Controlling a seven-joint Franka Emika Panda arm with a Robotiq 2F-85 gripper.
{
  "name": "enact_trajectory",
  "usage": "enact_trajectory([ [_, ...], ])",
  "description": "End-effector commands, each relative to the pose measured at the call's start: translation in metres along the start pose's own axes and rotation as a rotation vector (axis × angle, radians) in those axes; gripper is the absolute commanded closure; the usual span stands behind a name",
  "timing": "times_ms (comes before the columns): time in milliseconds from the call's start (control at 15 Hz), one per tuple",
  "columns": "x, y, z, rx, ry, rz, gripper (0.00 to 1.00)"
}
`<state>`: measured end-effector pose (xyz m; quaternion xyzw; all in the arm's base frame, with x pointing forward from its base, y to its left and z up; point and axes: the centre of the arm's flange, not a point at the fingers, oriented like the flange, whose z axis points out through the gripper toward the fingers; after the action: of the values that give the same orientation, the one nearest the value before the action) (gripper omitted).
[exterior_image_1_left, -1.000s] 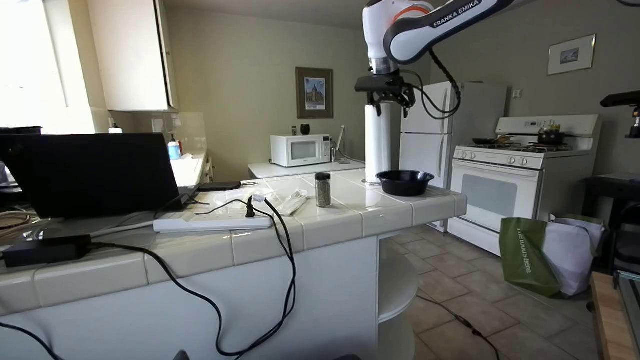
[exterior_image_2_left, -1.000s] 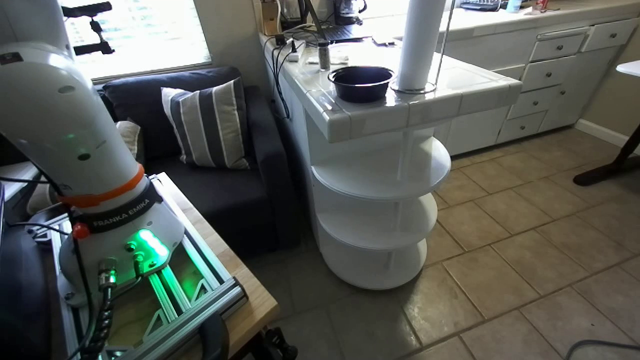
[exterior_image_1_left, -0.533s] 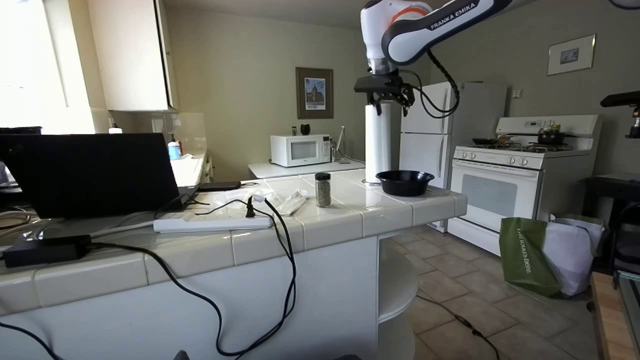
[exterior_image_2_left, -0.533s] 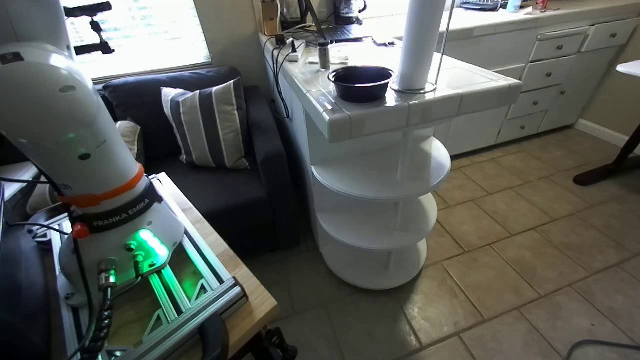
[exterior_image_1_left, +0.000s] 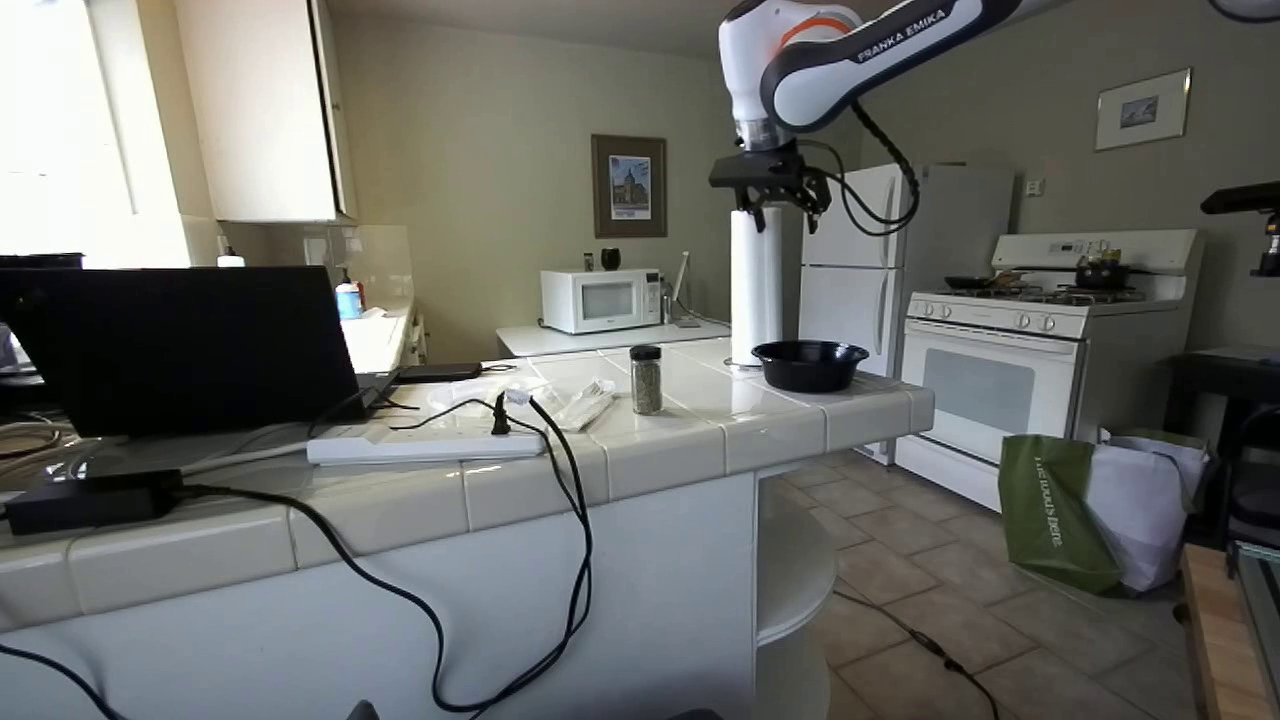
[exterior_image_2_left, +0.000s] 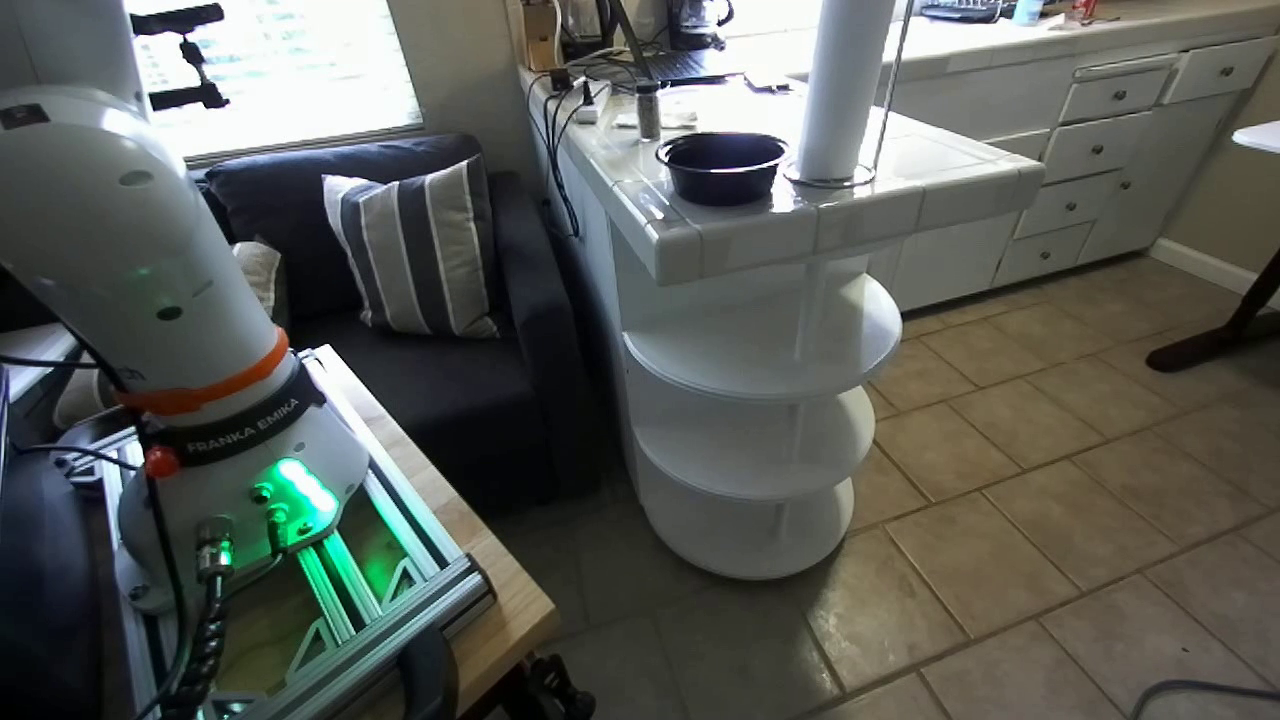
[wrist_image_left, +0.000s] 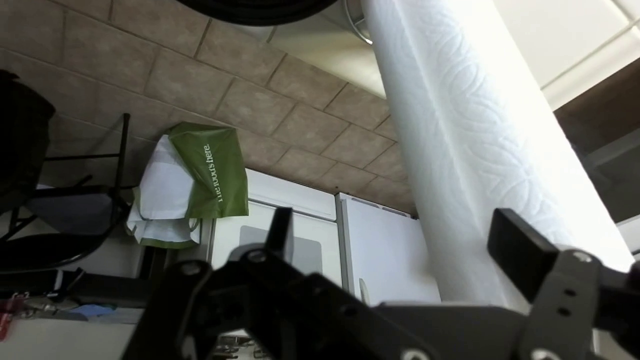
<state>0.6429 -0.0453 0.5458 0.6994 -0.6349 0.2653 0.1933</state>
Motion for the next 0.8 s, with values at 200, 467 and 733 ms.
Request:
enact_trajectory([
  [200, 0.002, -0.001, 0.004, -0.052, 0.027, -0.009, 0.00],
  [467, 0.009, 0.001, 0.006, -0.024, 0.044, -0.017, 0.00],
  [733, 0.014, 0.001, 0.002, 0.019, 0.044, -0.070, 0.00],
])
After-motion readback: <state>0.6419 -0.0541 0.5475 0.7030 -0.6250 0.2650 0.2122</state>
